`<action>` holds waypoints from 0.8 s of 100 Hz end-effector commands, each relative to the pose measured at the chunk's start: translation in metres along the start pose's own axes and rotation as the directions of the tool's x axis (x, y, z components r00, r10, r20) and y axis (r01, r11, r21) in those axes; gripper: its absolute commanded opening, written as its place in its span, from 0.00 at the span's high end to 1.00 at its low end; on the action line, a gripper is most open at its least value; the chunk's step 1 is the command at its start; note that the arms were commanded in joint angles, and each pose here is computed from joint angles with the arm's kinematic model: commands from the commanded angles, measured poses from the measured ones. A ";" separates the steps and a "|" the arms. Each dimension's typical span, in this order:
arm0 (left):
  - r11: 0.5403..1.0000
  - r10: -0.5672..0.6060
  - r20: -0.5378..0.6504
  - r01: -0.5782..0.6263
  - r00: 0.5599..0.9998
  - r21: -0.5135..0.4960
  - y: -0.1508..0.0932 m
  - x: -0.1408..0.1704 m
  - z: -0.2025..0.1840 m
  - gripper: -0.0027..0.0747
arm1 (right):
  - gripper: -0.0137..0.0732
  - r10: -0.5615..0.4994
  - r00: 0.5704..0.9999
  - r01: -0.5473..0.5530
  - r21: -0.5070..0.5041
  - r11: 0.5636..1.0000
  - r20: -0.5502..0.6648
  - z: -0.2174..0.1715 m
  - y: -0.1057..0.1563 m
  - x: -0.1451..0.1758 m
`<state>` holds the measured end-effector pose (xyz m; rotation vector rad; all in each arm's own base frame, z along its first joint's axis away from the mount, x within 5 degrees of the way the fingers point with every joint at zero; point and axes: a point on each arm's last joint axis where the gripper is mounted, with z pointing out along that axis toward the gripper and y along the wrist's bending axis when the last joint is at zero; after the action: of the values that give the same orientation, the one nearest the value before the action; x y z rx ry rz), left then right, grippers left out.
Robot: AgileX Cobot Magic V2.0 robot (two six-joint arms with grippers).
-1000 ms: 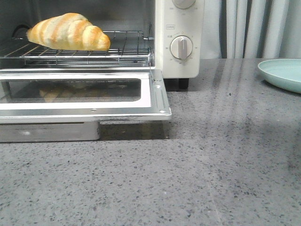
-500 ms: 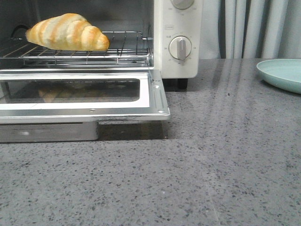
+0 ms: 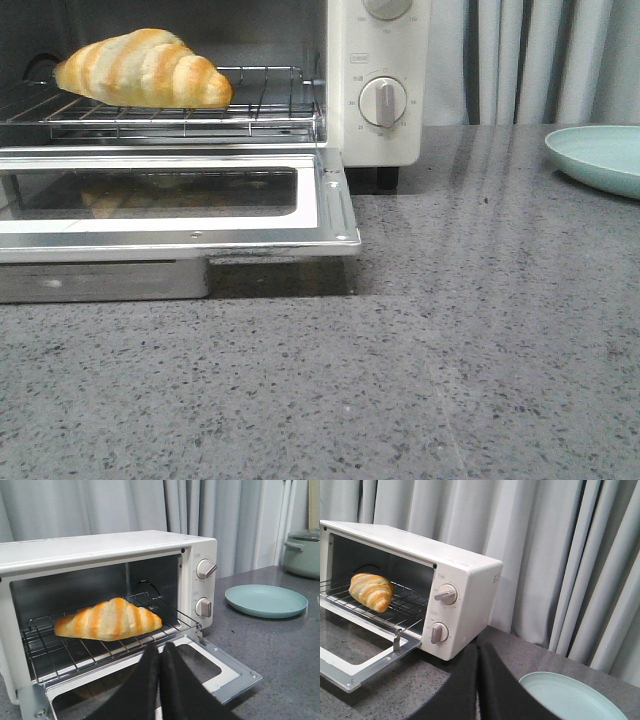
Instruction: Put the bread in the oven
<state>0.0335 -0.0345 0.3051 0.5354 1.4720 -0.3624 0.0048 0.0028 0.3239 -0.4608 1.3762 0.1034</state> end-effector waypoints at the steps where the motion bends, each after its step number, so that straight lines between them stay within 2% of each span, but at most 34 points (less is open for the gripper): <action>1: 0.999 -0.025 0.056 0.026 0.998 -0.027 0.004 -0.012 0.000 0.99 | 0.91 -0.013 0.997 0.010 0.033 0.999 0.078 0.000 -0.004 -0.012; 26: 0.999 -0.018 0.052 0.019 0.998 -0.030 0.004 -0.011 0.001 0.99 | 0.91 -0.013 0.997 0.010 0.033 0.999 0.078 0.000 -0.004 -0.012; 31: 0.998 0.036 0.041 -0.034 0.998 -0.048 0.005 -0.010 0.000 0.99 | 0.91 -0.013 0.997 0.010 0.033 0.999 0.078 0.000 -0.004 -0.012; 39: 0.976 0.194 0.012 -0.191 0.981 -0.102 0.009 -0.008 -0.004 0.99 | 0.91 -0.013 0.997 0.010 0.033 0.999 0.078 0.000 -0.004 -0.012; 44: 0.963 0.236 -0.009 -0.236 0.972 -0.130 0.010 -0.004 -0.007 0.99 | 0.91 -0.013 0.997 0.010 0.033 0.999 0.078 0.000 -0.004 -0.012; 63: 0.968 0.152 0.012 -0.146 0.988 -0.203 0.010 0.036 -0.015 0.99 | 0.91 -0.013 0.997 0.010 0.033 0.999 0.078 0.000 -0.004 -0.012; 71: 0.970 0.103 -0.020 -0.105 0.994 -0.219 0.012 0.051 -0.008 0.99 | 0.91 -0.013 0.997 0.010 0.033 0.999 0.078 0.000 -0.004 -0.012; 80: 0.962 -0.019 -0.062 0.002 0.998 -0.271 0.013 0.073 -0.003 0.99 | 0.91 -0.013 0.997 0.010 0.033 0.999 0.078 0.000 -0.004 -0.012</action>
<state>0.0426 -0.0181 0.2317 0.4720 1.6143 -0.1078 0.0046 0.0026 0.3237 -0.4617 1.3765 0.1009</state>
